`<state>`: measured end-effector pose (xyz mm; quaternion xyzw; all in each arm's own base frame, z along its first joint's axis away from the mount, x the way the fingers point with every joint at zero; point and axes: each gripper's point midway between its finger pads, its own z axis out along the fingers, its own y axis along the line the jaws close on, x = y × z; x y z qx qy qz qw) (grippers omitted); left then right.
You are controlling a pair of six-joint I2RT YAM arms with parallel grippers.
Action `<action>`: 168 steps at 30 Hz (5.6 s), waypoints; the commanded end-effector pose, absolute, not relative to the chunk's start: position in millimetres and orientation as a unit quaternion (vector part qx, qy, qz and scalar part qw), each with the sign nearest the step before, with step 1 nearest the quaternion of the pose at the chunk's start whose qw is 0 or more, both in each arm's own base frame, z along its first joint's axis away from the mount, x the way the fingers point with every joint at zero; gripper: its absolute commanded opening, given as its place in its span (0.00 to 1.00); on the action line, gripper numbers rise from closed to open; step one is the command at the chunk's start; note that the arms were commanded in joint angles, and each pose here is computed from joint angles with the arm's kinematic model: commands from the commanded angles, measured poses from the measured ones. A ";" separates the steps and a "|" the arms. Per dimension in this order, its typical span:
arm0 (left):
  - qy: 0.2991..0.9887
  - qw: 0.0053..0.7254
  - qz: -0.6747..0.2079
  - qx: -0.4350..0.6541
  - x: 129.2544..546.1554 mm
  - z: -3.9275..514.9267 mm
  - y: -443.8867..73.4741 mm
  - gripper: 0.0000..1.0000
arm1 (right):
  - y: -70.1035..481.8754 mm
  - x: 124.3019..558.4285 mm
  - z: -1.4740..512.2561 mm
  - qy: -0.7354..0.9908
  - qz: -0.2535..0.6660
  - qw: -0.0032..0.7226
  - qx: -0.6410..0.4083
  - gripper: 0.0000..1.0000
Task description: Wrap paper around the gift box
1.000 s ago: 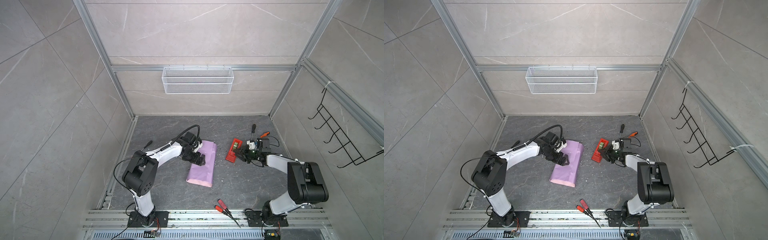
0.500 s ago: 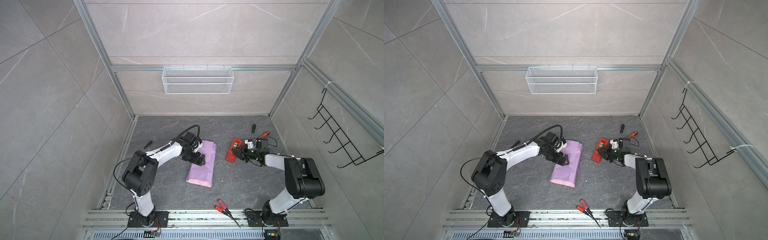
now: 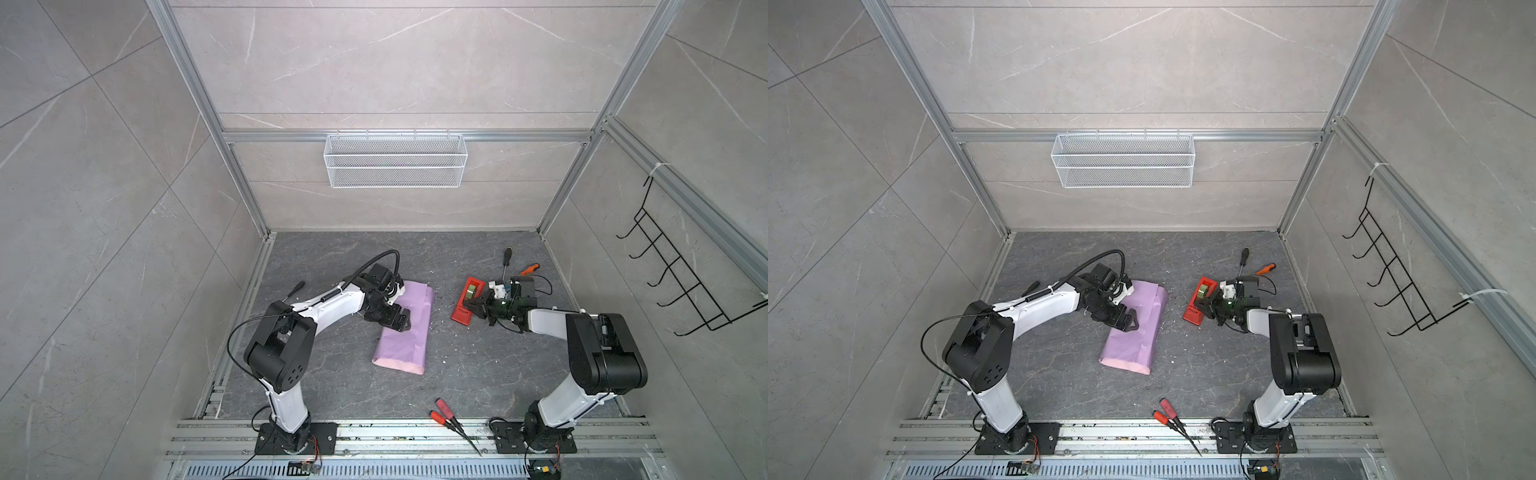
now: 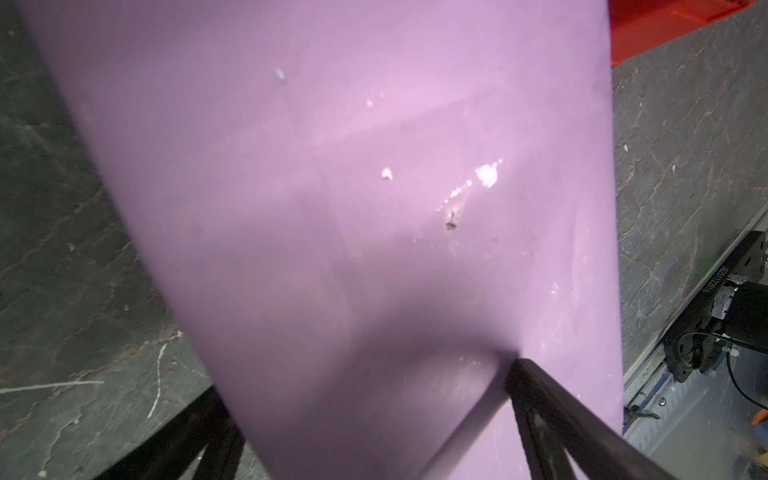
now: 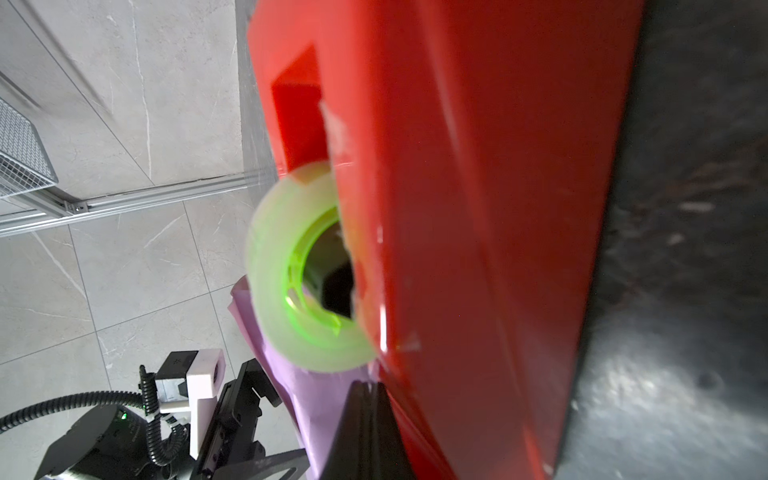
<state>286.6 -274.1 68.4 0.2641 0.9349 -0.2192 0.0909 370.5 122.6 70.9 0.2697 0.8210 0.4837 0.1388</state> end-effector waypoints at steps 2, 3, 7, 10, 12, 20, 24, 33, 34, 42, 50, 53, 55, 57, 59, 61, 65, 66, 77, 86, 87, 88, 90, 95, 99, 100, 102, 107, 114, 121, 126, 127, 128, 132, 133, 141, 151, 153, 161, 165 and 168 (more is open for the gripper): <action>0.944 0.080 -0.173 0.268 281.6 47.2 -260.5 0.97 | 123.9 388.7 87.0 0.811 0.493 0.151 0.277 0.00; 0.944 0.080 -0.173 0.268 281.9 46.9 -260.5 0.97 | 123.9 392.1 90.5 0.808 0.495 0.154 0.278 0.00; 0.944 0.080 -0.173 0.268 281.8 46.8 -260.5 0.97 | 124.7 404.2 104.8 0.801 0.505 0.165 0.274 0.00; 0.945 0.079 -0.174 0.267 281.1 46.1 -260.1 0.97 | 124.6 409.8 111.8 0.801 0.505 0.165 0.274 0.00; 0.945 0.078 -0.174 0.267 280.1 45.3 -260.1 0.97 | 124.6 414.5 116.8 0.801 0.506 0.170 0.272 0.00; 0.944 0.079 -0.175 0.267 281.1 46.5 -261.2 0.97 | 125.5 430.6 153.8 0.790 0.521 0.186 0.266 0.00; 0.945 0.078 -0.175 0.265 281.1 46.3 -261.1 0.97 | 124.8 433.1 176.7 0.787 0.523 0.199 0.260 0.00; 0.944 0.080 -0.176 0.266 281.4 46.8 -261.2 0.97 | 129.4 412.3 179.5 0.792 0.523 0.186 0.254 0.00; 0.944 0.080 -0.176 0.266 281.4 46.9 -261.4 0.97 | 129.3 409.0 177.3 0.793 0.522 0.185 0.255 0.00; 0.945 0.078 -0.176 0.265 281.8 45.2 -262.0 0.97 | 141.3 372.2 140.2 0.804 0.511 0.151 0.263 0.00; 0.945 0.076 -0.176 0.265 281.5 44.4 -261.8 0.97 | 142.7 387.6 164.3 0.803 0.516 0.163 0.251 0.00; 0.945 0.078 -0.176 0.265 282.0 45.3 -262.3 0.97 | 142.9 395.0 183.1 0.800 0.520 0.173 0.244 0.00; 0.945 0.078 -0.176 0.265 281.8 45.5 -261.8 0.97 | 143.2 395.1 187.7 0.804 0.517 0.180 0.233 0.00; 0.945 0.079 -0.176 0.266 281.8 45.8 -261.5 0.97 | 142.8 391.7 184.9 0.807 0.513 0.179 0.231 0.00; 0.945 0.079 -0.176 0.265 281.9 45.7 -261.6 0.97 | 142.9 385.2 177.1 0.810 0.510 0.173 0.233 0.00; 0.944 0.079 -0.176 0.266 281.8 45.5 -261.6 0.97 | 144.0 376.2 168.3 0.814 0.505 0.165 0.235 0.00; 0.945 0.078 -0.176 0.265 281.5 45.0 -261.6 0.97 | 146.9 354.0 150.9 0.820 0.498 0.150 0.239 0.00; 0.945 0.078 -0.176 0.266 281.3 44.8 -262.2 0.97 | 148.5 346.9 144.4 0.822 0.495 0.143 0.240 0.00; 0.945 0.076 -0.175 0.265 281.8 42.7 -261.9 0.97 | 147.0 294.8 74.7 0.847 0.458 0.081 0.258 0.00; 0.946 0.075 -0.175 0.264 281.9 41.1 -261.8 0.97 | 143.5 287.2 50.2 0.858 0.436 0.065 0.265 0.00; 0.945 0.075 -0.175 0.265 282.0 41.1 -261.7 0.97 | 142.6 286.3 47.5 0.861 0.431 0.062 0.265 0.00; 0.945 0.074 -0.175 0.265 281.5 40.9 -262.3 0.97 | 142.0 286.0 46.0 0.862 0.428 0.061 0.266 0.00; 0.946 0.074 -0.175 0.264 281.9 40.6 -261.6 0.97 | 143.3 286.9 48.3 0.861 0.431 0.059 0.264 0.00; 0.945 0.075 -0.174 0.266 281.4 40.7 -261.8 0.97 | 145.8 289.4 73.5 0.859 0.442 0.068 0.251 0.00; 0.945 0.075 -0.175 0.266 281.6 40.8 -261.9 0.97 | 138.0 284.0 64.0 0.871 0.411 0.069 0.259 0.00; 0.945 0.075 -0.175 0.266 281.8 40.9 -262.2 0.97 | 135.2 284.5 53.8 0.874 0.401 0.069 0.266 0.00; 0.945 0.074 -0.175 0.265 281.9 40.2 -262.1 0.97 | 129.4 285.6 27.1 0.879 0.381 0.069 0.278 0.00; 0.945 0.075 -0.176 0.265 282.4 42.0 -263.5 0.97 | 127.6 286.4 15.2 0.877 0.380 0.079 0.284 0.00; 0.946 0.070 -0.178 0.264 282.2 39.3 -265.5 0.97 | 157.3 275.3 96.5 0.873 0.451 0.109 0.151 0.00; 0.945 0.072 -0.174 0.267 281.5 40.0 -264.5 0.97 | 212.4 263.3 135.3 0.880 0.470 0.064 0.005 0.00; 0.945 0.073 -0.172 0.269 281.1 40.0 -263.4 0.97 | 247.5 271.4 139.9 0.889 0.455 0.031 -0.050 0.00; 0.945 0.073 -0.172 0.269 281.9 40.5 -263.3 0.97 | 252.1 274.9 140.7 0.888 0.456 0.029 -0.051 0.00; 0.945 0.073 -0.170 0.270 282.0 40.2 -263.1 0.97 | 258.1 277.7 142.2 0.888 0.456 0.026 -0.054 0.00; 0.945 0.073 -0.170 0.269 282.3 40.7 -263.7 0.97 | 278.3 281.5 143.2 0.890 0.449 0.010 -0.076 0.00; 0.945 0.072 -0.170 0.269 282.0 40.2 -263.3 0.97 | 281.7 281.2 141.3 0.891 0.447 0.004 -0.082 0.00; 0.944 0.076 -0.171 0.272 282.0 42.5 -263.1 0.97 | 286.1 287.4 109.2 0.907 0.413 -0.030 -0.083 0.00; 0.944 0.078 -0.172 0.271 281.8 43.6 -263.1 0.97 | 276.0 288.2 88.6 0.925 0.368 -0.044 -0.082 0.00; 0.944 0.077 -0.172 0.271 281.8 43.6 -263.2 0.97 | 273.1 287.3 82.8 0.929 0.357 -0.051 -0.080 0.00; 0.944 0.078 -0.173 0.272 280.9 43.7 -262.9 0.97 | 264.2 287.3 66.6 0.944 0.318 -0.064 -0.062 0.00; 0.944 0.078 -0.173 0.271 281.9 44.3 -263.2 0.97 | 262.8 290.5 70.4 0.949 0.304 -0.057 -0.058 0.00; 0.944 0.078 -0.174 0.271 281.9 44.0 -263.8 0.97 | 266.8 289.2 75.9 0.948 0.306 -0.056 -0.061 0.00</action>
